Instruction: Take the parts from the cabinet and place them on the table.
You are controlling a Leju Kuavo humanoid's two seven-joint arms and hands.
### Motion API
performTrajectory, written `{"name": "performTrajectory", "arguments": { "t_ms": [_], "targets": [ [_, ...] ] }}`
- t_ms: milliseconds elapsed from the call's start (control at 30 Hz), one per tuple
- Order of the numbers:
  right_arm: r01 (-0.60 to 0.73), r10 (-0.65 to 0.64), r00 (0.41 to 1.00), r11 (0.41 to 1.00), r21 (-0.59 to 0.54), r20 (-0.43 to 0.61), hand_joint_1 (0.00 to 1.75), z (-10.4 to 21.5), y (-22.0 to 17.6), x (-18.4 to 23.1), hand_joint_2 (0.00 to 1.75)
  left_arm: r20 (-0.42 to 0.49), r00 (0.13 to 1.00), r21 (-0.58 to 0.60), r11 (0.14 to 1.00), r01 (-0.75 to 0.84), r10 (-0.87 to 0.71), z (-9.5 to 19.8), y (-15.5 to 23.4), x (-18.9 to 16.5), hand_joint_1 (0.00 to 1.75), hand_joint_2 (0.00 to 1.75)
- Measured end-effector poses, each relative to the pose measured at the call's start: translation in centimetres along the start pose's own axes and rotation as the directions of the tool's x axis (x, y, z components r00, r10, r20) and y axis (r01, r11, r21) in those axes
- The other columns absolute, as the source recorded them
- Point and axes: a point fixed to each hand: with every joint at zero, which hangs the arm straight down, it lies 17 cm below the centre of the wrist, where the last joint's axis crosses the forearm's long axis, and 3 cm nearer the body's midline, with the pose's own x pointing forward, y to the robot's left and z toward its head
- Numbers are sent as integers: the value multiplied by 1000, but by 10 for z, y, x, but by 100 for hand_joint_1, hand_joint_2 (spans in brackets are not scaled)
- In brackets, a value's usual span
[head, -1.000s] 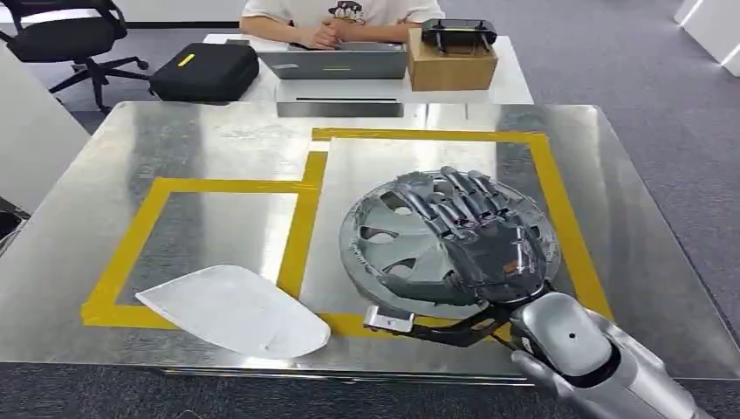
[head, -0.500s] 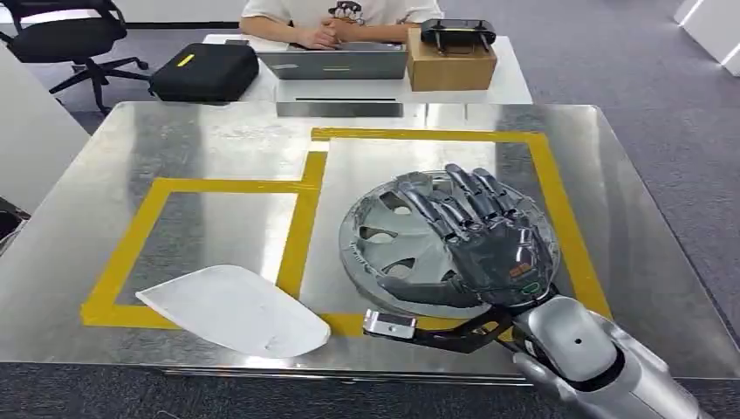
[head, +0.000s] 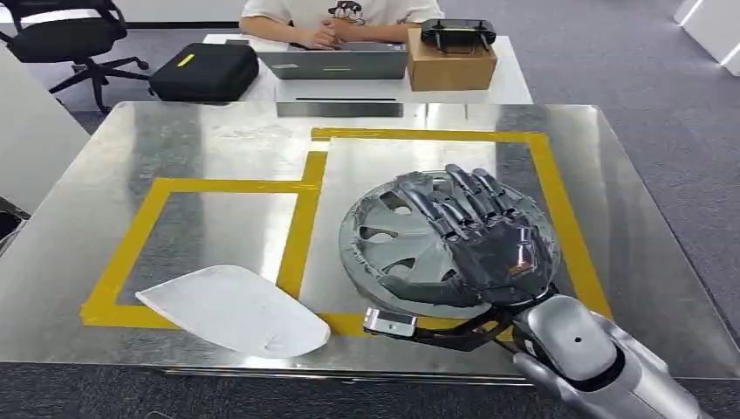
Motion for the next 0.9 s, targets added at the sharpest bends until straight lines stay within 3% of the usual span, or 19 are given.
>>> {"name": "performTrajectory", "arguments": {
  "t_ms": [900],
  "targets": [
    [24, -23, 999, 999, 25, -22, 0, -2, -1, -2, 0, -42, 997, 21, 998, -64, 65, 3, 2, -7, 0, 0]
  ]
}}
